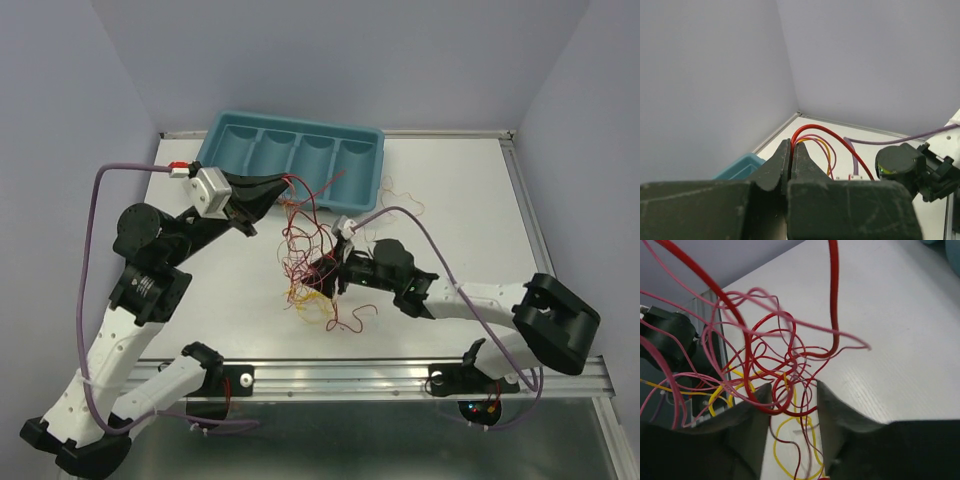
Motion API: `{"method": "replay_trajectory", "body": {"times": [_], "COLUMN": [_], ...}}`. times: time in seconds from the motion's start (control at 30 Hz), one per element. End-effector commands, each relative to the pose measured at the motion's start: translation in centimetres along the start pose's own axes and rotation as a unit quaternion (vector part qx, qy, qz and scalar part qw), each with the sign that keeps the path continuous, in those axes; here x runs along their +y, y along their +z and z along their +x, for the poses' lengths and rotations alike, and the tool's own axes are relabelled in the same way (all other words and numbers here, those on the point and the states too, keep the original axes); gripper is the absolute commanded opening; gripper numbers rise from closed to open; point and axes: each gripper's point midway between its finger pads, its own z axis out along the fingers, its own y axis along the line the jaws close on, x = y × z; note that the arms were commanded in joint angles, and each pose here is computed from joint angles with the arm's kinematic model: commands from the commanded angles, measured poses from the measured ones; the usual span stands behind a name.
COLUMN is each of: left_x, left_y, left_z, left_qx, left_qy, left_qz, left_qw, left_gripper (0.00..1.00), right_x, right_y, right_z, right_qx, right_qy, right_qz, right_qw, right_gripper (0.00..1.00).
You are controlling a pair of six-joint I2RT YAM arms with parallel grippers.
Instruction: Untangle the cables
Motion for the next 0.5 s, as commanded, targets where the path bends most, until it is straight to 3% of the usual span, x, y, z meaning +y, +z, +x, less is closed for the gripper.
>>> {"method": "replay_trajectory", "body": {"times": [0.0, 0.07, 0.13, 0.17, 0.23, 0.27, 0.3, 0.37, 0.4, 0.47], "left_x": [1.1, 4.9, 7.8, 11.2, 13.1, 14.2, 14.1, 14.0, 13.6, 13.3], "left_y": [-0.6, -2.3, -5.1, -8.4, -12.4, -15.1, -16.8, -18.9, -20.0, -21.4], "left_z": [-5.0, -6.7, -9.0, -9.6, -10.9, -11.1, -12.3, -12.7, -13.5, -14.0], "left_qx": [-0.070, -0.089, -0.115, -0.124, -0.140, -0.143, -0.155, -0.161, -0.172, -0.179], "left_qy": [0.015, 0.026, 0.033, 0.032, 0.041, 0.038, 0.058, 0.061, 0.065, 0.064], "left_qz": [-0.045, -0.164, -0.270, -0.392, -0.491, -0.553, -0.574, -0.605, -0.609, -0.621], "left_qw": [0.996, 0.982, 0.955, 0.911, 0.859, 0.820, 0.802, 0.777, 0.772, 0.761], "left_gripper": [0.00, 0.00, 0.00, 0.00, 0.00, 0.00, 0.00, 0.00, 0.00, 0.00], "right_x": [-0.1, -1.4, -4.1, -5.2, -8.7, -9.4, -11.6, -12.7, -13.5, -13.8], "right_y": [2.6, 2.4, 0.9, -0.2, -3.7, -6.0, -9.3, -13.8, -16.4, -19.6], "right_z": [-2.2, -2.2, -4.2, -3.8, -5.3, -6.5, -7.1, -8.2, -8.4, -8.8], "right_qx": [-0.035, -0.036, -0.075, -0.079, -0.130, -0.155, -0.184, -0.213, -0.232, -0.259], "right_qy": [-0.006, 0.008, 0.021, 0.028, 0.041, 0.055, 0.062, 0.079, 0.084, 0.092], "right_qz": [0.012, 0.053, 0.146, 0.183, 0.304, 0.346, 0.433, 0.502, 0.548, 0.578], "right_qw": [0.999, 0.998, 0.986, 0.980, 0.943, 0.924, 0.880, 0.834, 0.799, 0.769], "right_gripper": [0.19, 0.03, 0.01, 0.01, 0.01, 0.01, 0.01, 0.01, 0.01, 0.01]}}
